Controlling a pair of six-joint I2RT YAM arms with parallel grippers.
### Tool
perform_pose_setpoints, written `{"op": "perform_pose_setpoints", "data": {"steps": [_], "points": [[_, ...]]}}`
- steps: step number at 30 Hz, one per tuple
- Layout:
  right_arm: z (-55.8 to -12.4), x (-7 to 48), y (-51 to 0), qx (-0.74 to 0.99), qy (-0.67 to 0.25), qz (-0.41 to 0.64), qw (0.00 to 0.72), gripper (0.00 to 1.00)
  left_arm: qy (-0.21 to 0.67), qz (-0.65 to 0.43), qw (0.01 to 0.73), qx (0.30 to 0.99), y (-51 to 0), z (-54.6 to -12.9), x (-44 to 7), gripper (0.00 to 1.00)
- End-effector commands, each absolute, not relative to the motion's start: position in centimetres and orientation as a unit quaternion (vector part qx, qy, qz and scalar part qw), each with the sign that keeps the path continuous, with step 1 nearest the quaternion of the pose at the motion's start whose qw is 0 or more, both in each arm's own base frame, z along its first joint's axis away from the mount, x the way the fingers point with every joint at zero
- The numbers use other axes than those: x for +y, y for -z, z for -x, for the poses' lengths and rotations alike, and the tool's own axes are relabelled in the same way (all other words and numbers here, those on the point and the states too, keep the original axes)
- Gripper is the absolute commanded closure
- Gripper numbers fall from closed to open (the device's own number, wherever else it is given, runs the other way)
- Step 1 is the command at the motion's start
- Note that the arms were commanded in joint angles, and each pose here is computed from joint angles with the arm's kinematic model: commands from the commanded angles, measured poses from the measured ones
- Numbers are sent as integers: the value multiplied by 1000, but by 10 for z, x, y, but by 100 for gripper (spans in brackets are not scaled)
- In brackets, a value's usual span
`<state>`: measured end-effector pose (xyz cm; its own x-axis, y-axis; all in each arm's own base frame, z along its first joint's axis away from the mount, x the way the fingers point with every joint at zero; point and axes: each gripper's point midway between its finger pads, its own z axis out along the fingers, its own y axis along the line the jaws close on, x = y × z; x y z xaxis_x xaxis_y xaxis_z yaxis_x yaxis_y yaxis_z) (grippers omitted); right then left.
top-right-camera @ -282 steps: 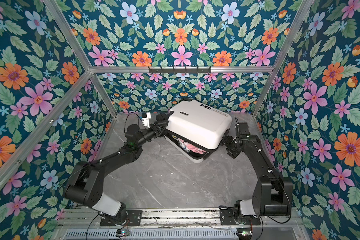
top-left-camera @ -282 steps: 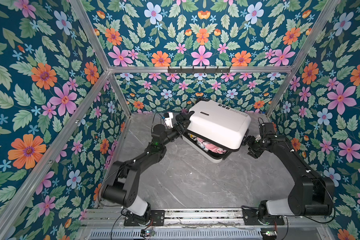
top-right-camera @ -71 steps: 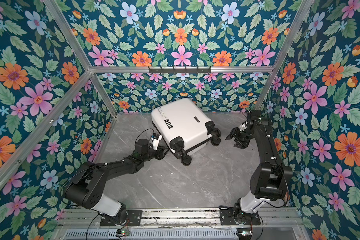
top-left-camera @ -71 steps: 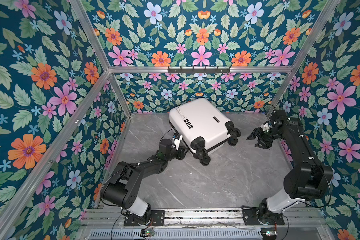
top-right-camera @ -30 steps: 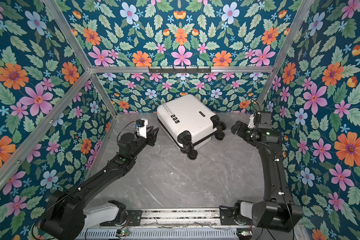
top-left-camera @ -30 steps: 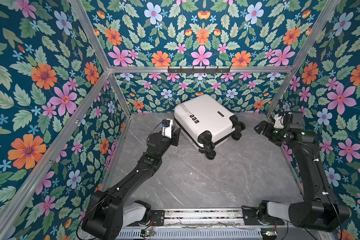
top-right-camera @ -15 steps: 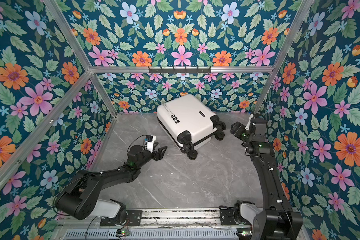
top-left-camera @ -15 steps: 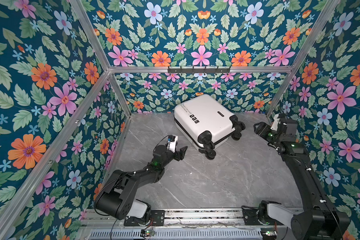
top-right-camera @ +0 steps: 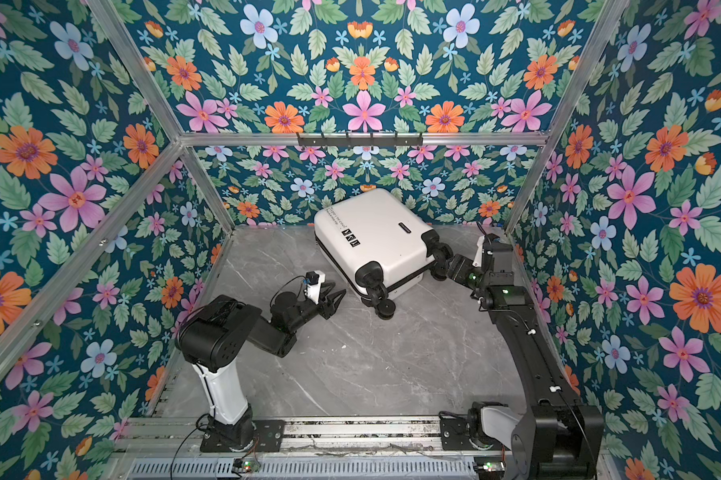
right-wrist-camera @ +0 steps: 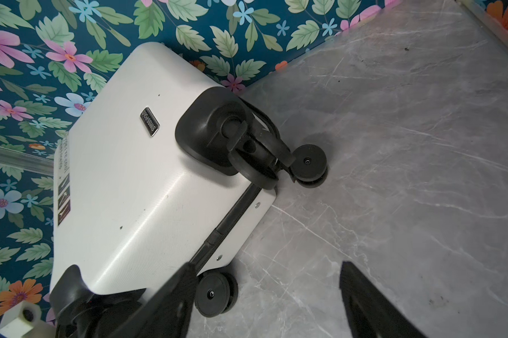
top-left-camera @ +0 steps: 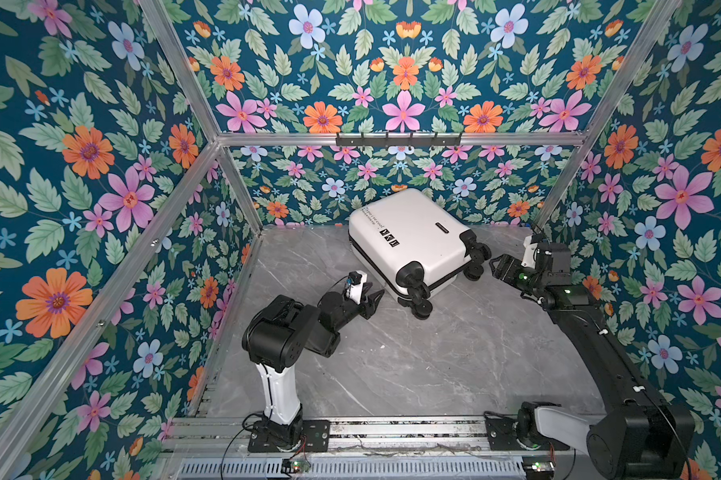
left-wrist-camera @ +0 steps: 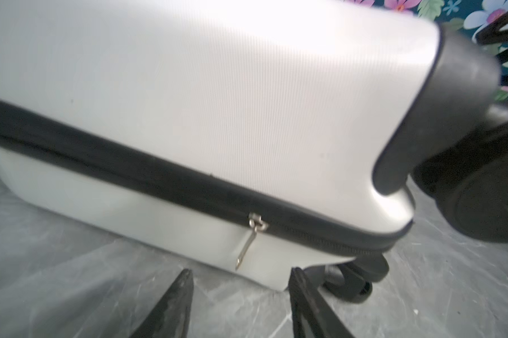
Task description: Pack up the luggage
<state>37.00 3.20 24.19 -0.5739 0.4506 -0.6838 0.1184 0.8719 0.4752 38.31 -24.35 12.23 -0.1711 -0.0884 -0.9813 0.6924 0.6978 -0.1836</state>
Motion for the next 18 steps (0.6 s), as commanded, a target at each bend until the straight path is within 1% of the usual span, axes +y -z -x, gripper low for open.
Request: {"op": "perform_pose_setpoints", "data": {"steps": [1, 9, 18], "points": [[-366, 29, -238, 869, -183, -172, 426, 22, 343, -220, 616, 674, -137, -387, -250, 46], [-366, 26, -240, 867, -182, -186, 425, 22, 350, -235, 593, 686, -127, -392, -263, 46], [-366, 24, -250, 867, -171, -181, 432, 22, 365, -225, 569, 702, -112, -384, -271, 51]]}}
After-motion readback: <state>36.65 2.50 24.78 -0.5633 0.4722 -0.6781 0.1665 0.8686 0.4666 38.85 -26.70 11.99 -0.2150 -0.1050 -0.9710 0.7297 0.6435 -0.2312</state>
